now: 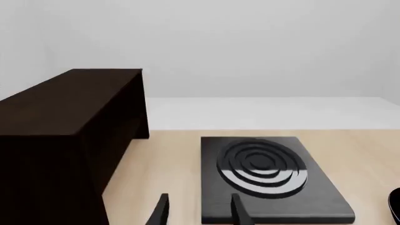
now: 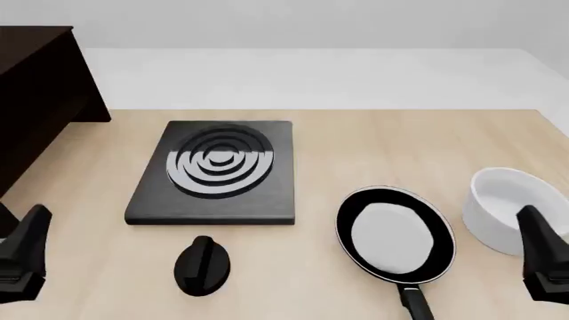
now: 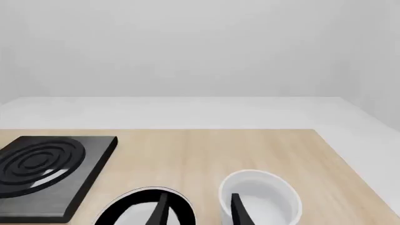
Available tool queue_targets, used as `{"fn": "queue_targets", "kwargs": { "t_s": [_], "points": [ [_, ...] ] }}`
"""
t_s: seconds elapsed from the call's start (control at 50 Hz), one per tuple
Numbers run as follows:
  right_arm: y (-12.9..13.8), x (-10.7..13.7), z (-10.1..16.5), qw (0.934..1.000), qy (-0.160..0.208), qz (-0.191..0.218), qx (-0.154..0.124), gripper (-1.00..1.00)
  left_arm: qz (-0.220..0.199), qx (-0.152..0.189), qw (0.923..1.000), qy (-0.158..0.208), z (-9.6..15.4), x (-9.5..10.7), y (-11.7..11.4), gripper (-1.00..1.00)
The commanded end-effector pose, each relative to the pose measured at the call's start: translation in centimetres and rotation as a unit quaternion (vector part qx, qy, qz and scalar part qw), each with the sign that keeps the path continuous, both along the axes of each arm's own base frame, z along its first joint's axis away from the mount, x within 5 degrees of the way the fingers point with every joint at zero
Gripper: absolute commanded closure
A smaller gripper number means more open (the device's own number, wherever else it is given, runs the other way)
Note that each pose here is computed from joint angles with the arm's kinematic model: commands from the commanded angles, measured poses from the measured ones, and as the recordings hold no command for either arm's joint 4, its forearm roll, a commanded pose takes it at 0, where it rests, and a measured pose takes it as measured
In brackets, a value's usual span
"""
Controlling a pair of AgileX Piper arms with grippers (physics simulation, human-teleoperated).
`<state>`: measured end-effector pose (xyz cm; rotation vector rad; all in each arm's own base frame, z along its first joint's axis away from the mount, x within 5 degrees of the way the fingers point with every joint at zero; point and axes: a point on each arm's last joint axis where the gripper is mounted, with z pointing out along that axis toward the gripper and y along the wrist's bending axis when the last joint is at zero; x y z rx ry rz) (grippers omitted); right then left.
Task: Put the frying pan under the cabinet shelf.
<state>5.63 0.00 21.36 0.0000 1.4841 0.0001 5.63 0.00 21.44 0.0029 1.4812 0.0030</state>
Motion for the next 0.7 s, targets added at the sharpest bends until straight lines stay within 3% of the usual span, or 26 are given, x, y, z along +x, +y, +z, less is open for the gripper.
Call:
{"fn": "queue_targets", "kwargs": {
  "t_s": [0.02,0.24,0.38,0.6,0.7],
  "points": [
    [0.0,0.0,0.1,1.0,0.0,0.0,0.0,-1.0,0.002,0.005,1.0,-0.008,0.7,0.0,0.0,-1.0],
    [0.0,0.0,0.1,1.0,0.001,0.0,0.0,-1.0,0.001,0.016,0.9997,-0.016,2.0,-0.3,0.0,-1.0],
    [0.0,0.0,0.1,1.0,0.0,0.0,0.0,-1.0,-0.011,0.045,0.9987,-0.022,3.7,-0.2,-0.2,-1.0],
    [0.0,0.0,0.1,1.0,0.001,0.0,0.0,-1.0,-0.059,0.095,0.9938,-0.001,4.7,2.0,-1.0,-1.0],
    [0.0,0.0,0.1,1.0,0.0,0.0,0.0,-1.0,-0.065,0.113,0.9914,-0.012,6.1,2.3,-1.2,-1.0]
  ]
}}
